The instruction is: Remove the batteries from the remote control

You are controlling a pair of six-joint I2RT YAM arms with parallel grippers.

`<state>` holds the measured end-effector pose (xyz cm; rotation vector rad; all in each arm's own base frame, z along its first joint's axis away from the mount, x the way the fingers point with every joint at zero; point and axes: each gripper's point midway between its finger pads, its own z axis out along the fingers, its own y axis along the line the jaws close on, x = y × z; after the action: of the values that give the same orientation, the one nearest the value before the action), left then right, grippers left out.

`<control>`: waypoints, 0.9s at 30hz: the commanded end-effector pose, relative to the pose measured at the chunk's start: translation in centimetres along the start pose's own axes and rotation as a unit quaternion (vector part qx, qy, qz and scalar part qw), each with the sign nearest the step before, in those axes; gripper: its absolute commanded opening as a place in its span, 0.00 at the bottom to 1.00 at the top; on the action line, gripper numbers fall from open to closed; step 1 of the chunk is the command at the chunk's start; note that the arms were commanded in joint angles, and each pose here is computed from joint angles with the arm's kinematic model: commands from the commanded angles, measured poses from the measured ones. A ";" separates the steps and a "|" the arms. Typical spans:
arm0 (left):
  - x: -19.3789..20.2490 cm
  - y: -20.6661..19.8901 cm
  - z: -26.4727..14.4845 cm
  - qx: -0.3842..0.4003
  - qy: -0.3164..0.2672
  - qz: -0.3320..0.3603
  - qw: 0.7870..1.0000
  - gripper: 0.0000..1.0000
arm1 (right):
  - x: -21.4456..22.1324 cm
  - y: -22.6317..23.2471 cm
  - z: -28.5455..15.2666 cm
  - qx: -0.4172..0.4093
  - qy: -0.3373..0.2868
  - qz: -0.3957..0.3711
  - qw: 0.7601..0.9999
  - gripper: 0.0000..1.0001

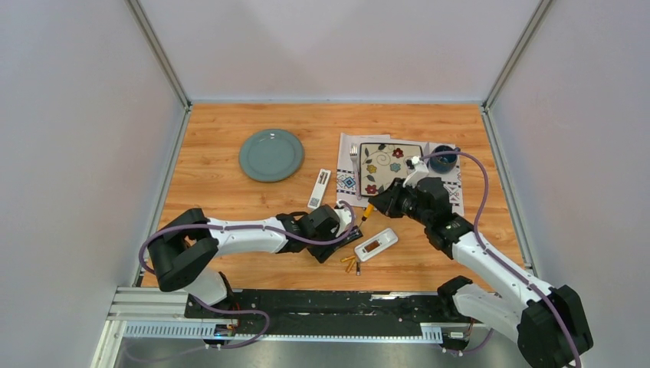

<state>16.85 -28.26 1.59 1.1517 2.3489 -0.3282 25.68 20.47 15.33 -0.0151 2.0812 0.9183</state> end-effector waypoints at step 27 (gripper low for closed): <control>4.7 -1.8 0.1 0.040 0.049 0.002 0.998 0.30 | -1.7 -2.7 3.5 0.053 -0.030 -0.019 0.998 0.00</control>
<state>16.07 -27.79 1.51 1.1347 2.3187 -0.3611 28.14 19.75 11.40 0.0325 2.1515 0.7765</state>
